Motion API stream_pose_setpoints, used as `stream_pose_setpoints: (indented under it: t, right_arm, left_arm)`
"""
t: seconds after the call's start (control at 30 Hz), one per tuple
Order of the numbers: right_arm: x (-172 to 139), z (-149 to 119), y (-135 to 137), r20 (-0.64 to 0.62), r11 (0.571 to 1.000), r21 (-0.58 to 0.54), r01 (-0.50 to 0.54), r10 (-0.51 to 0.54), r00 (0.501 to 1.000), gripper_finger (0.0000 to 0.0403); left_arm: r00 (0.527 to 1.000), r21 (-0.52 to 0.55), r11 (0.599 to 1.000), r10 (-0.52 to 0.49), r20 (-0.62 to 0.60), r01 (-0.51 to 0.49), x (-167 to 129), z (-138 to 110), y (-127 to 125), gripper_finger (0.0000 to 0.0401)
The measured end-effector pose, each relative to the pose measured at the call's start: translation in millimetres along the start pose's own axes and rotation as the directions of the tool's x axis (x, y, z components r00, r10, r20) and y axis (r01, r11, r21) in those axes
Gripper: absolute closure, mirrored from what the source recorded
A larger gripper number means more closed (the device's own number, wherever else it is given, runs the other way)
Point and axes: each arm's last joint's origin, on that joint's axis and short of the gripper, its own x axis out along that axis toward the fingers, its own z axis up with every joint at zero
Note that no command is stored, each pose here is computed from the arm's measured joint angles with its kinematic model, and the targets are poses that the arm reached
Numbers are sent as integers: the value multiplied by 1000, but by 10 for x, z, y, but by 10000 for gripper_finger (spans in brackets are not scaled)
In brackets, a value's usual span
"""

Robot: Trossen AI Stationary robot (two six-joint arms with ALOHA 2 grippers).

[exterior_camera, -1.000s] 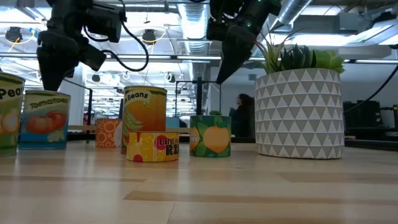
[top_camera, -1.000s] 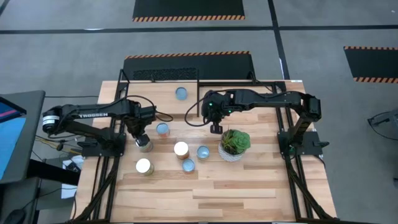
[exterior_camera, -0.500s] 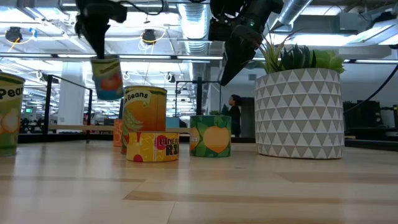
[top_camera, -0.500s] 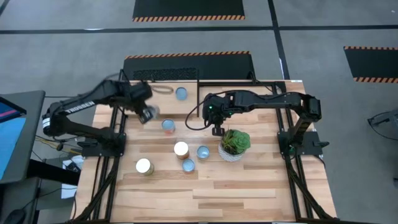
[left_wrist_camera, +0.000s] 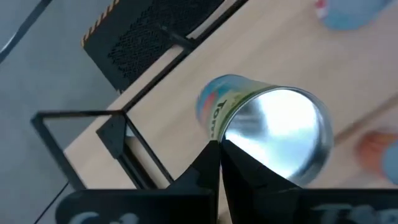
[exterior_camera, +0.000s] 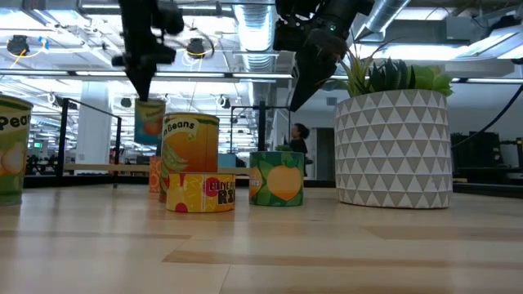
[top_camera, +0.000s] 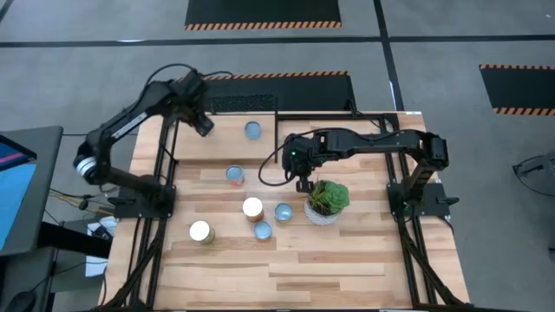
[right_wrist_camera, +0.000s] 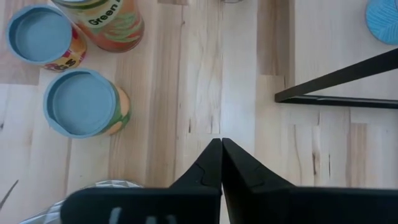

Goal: Pick and place cans onto a shelf
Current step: Put the canned tomatoes on the shelf, then put the canned pears on the shelf

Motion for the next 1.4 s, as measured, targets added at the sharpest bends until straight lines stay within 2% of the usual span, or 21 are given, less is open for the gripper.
stream_pose_setpoints:
  t: [0.2, 0.37, 0.6, 0.93, 1.27, 1.4]
  right_arm:
    - [-1, 3, 33, -3, 1000, -8, -5, 5, 1000, 375]
    - [0, 0, 33, -6, 1000, -9, -6, 5, 1000, 378]
    - [0, -1, 30, -6, 999, -33, -5, 5, 1000, 381]
    - [3, -2, 30, -7, 999, -33, -6, 5, 1000, 379]
    - [183, -201, 67, -87, 1000, -10, -21, 20, 996, 377]
    - [185, -168, 75, -55, 1000, 15, -14, 15, 998, 378]
  left_arm:
    - [986, -26, 999, 22, -166, -26, 485, 145, 237, 401]
    - [976, -47, 998, 23, -215, -34, 673, 174, 379, 401]
    - [970, -28, 996, 74, -232, -83, 690, 152, 480, 401]
    - [966, -37, 994, 89, -241, -101, 699, 135, 543, 399]
    - [962, -14, 992, 118, -246, -125, 697, 133, 553, 361]
    - [962, -13, 992, 116, -247, -123, 661, 143, 560, 349]
